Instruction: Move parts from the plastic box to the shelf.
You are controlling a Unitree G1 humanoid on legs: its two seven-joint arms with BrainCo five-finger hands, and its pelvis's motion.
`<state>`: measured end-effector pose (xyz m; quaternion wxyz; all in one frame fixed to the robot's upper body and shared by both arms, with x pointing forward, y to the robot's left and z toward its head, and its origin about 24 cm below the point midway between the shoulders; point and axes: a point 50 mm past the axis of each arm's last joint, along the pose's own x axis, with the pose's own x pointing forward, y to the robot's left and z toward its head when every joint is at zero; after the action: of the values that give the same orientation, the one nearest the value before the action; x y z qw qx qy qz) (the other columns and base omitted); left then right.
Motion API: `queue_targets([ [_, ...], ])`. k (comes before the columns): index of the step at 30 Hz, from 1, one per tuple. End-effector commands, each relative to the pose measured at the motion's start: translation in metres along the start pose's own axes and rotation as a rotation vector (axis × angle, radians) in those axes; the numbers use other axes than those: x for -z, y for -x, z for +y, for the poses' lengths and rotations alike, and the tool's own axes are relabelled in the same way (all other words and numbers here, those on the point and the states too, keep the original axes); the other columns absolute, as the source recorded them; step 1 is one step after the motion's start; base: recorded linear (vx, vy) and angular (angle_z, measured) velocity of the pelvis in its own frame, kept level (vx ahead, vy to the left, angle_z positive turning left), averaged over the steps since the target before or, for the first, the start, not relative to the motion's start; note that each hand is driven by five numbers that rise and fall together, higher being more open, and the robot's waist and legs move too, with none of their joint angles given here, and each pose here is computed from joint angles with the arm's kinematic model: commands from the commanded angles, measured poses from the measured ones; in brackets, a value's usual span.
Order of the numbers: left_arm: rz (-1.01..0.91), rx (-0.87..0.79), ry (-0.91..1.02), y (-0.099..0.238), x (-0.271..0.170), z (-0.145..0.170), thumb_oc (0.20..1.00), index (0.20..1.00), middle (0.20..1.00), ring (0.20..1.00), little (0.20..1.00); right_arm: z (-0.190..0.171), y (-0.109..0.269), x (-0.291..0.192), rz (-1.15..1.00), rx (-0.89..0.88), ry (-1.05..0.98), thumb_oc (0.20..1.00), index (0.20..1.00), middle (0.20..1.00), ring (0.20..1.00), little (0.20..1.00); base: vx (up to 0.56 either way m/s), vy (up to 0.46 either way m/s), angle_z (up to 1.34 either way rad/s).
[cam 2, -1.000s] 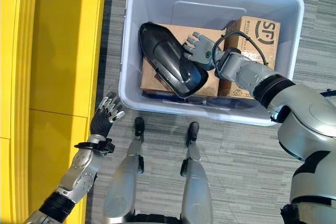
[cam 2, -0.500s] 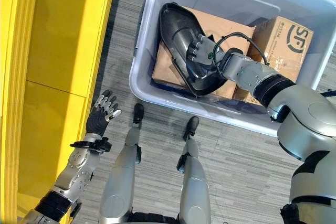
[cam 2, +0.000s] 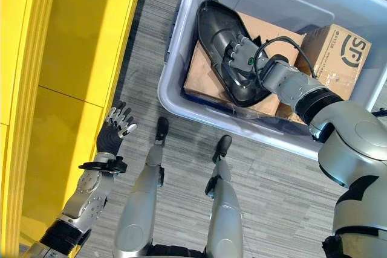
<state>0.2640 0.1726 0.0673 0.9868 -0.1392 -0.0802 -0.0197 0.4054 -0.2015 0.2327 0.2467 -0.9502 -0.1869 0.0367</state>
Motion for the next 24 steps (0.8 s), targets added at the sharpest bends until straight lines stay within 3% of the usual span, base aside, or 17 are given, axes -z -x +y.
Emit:
queue_targets([
  [1,-0.120,0.034,-0.003,-0.003,-0.018,-0.013,1.000,1.000,1.000,1.000,1.000,0.026,0.017,0.031,0.152,-0.087,0.000,1.000,1.000,1.000,1.000,1.000,0.00,0.000,0.00],
  [8,-0.120,0.052,0.009,-0.004,-0.017,-0.019,1.000,1.000,1.000,1.000,1.000,0.051,0.025,0.022,0.247,-0.148,-0.069,1.000,1.000,1.000,1.000,1.000,0.00,0.005,-0.02],
  [24,-0.090,0.051,0.041,-0.010,-0.007,-0.032,1.000,1.000,1.000,1.000,1.000,0.045,0.008,-0.028,0.543,0.074,-0.873,1.000,1.000,1.000,1.000,1.000,0.00,0.002,-0.02],
])
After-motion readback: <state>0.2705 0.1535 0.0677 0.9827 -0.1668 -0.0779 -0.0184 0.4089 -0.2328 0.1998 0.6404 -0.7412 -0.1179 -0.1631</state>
